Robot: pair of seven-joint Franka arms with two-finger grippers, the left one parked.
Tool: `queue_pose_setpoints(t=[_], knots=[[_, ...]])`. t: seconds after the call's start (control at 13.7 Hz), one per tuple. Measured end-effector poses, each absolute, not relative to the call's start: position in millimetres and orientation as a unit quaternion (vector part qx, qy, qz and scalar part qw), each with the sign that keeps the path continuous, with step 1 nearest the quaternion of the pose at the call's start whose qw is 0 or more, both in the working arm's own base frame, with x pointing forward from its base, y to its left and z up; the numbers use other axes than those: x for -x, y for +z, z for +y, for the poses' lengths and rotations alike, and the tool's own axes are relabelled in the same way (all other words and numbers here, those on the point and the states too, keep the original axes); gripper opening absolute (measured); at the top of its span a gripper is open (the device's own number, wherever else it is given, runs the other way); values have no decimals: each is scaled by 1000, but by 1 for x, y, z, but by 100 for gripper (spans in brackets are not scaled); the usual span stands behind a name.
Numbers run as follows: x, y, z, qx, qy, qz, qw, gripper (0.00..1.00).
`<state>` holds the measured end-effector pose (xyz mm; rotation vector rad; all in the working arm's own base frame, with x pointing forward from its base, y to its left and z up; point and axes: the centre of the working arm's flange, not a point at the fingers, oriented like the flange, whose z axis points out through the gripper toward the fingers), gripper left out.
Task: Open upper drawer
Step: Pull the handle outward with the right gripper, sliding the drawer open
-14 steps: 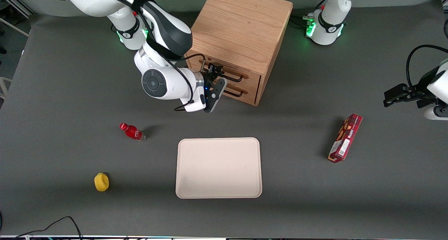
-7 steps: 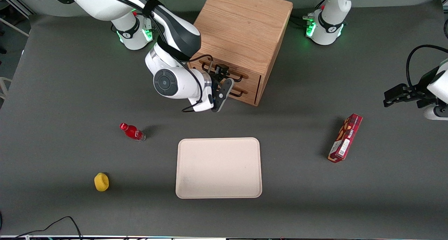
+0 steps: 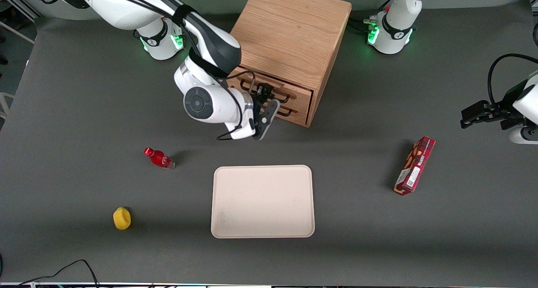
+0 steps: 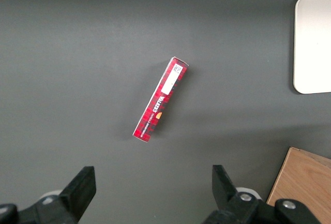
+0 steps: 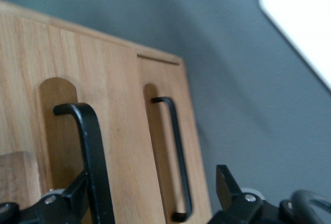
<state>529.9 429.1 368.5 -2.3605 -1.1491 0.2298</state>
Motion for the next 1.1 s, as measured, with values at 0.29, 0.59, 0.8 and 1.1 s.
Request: queue_pose_setpoints(t=[0.29,0.59,0.8,1.1], knots=[[-574,366,400,880,73,-394,254,100],[-603,367,379,887,74,-379,254,100],[-627,370,363,893,65,-367,254,100],[-650,367,349,893,49,-371,250,100]])
